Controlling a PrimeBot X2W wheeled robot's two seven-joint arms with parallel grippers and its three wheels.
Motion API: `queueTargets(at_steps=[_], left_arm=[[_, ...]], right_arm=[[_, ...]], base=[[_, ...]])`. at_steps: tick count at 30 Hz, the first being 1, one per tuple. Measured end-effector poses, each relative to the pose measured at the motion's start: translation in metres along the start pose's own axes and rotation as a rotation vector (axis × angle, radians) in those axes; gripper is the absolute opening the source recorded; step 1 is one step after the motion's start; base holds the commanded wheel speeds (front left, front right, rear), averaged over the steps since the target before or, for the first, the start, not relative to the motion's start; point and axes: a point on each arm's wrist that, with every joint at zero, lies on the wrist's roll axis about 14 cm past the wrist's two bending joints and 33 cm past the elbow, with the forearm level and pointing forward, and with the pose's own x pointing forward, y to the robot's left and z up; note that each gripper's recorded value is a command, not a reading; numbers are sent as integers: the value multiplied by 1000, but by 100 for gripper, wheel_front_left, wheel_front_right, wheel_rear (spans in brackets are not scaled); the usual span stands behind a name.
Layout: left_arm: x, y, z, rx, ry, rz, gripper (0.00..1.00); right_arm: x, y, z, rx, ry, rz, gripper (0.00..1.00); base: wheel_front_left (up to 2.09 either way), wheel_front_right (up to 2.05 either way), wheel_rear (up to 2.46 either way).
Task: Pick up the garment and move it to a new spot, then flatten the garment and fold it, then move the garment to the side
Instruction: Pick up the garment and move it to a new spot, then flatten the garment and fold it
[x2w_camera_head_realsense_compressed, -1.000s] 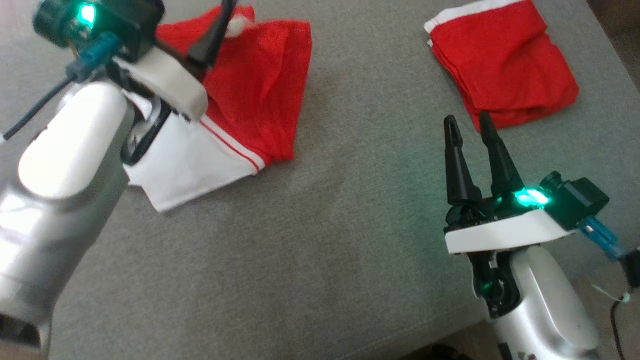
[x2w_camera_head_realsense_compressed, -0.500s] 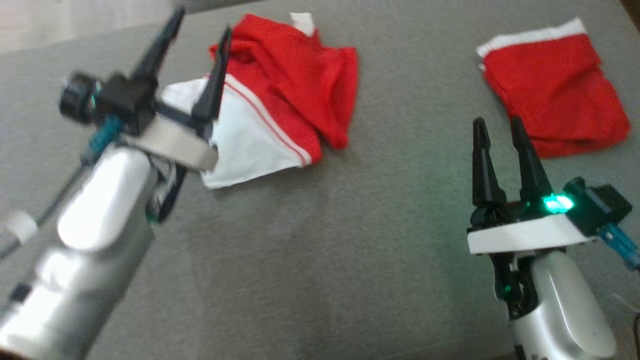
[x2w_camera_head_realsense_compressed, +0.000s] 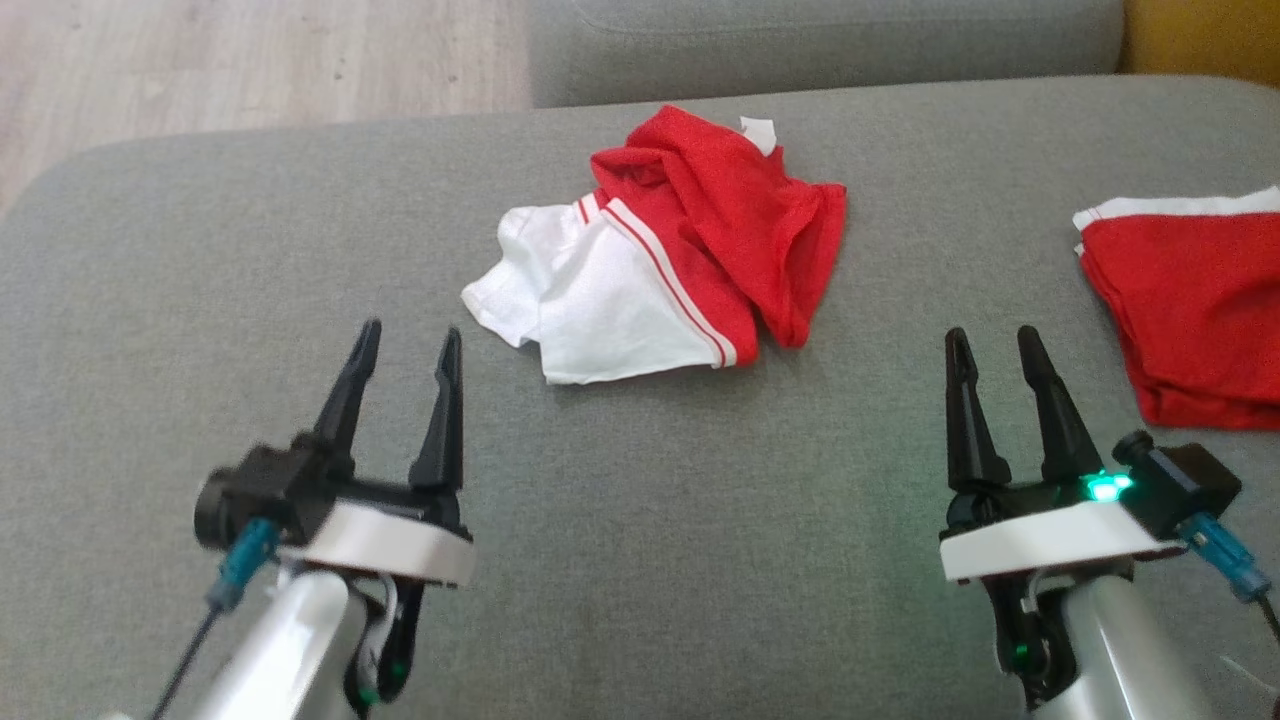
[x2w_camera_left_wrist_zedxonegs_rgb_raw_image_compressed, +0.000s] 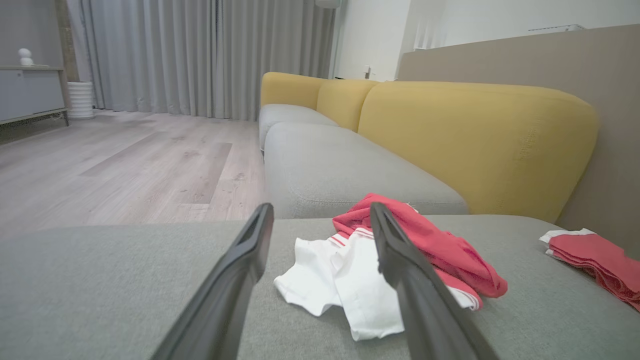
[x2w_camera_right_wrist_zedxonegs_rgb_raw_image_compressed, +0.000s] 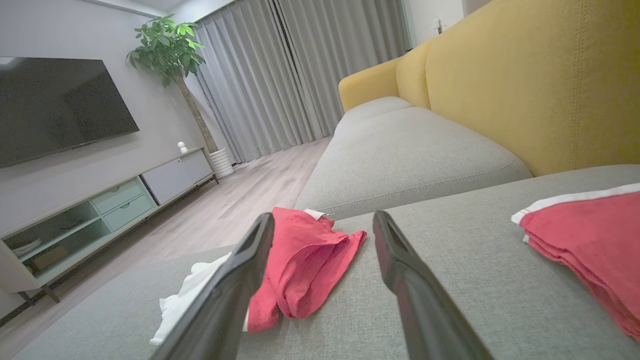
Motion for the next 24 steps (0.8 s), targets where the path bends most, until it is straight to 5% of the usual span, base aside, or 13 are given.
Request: queueTargets(at_steps=[12, 24], left_arm=[[6, -12, -20, -24, 39, -39, 100], [39, -28, -103, -40, 378, -92, 100]], right_arm=[[-6, -8, -3, 1, 11, -24, 100], [-5, -35, -6, 0, 18, -101, 100]], base=[[0, 0, 0], [0, 0, 0]])
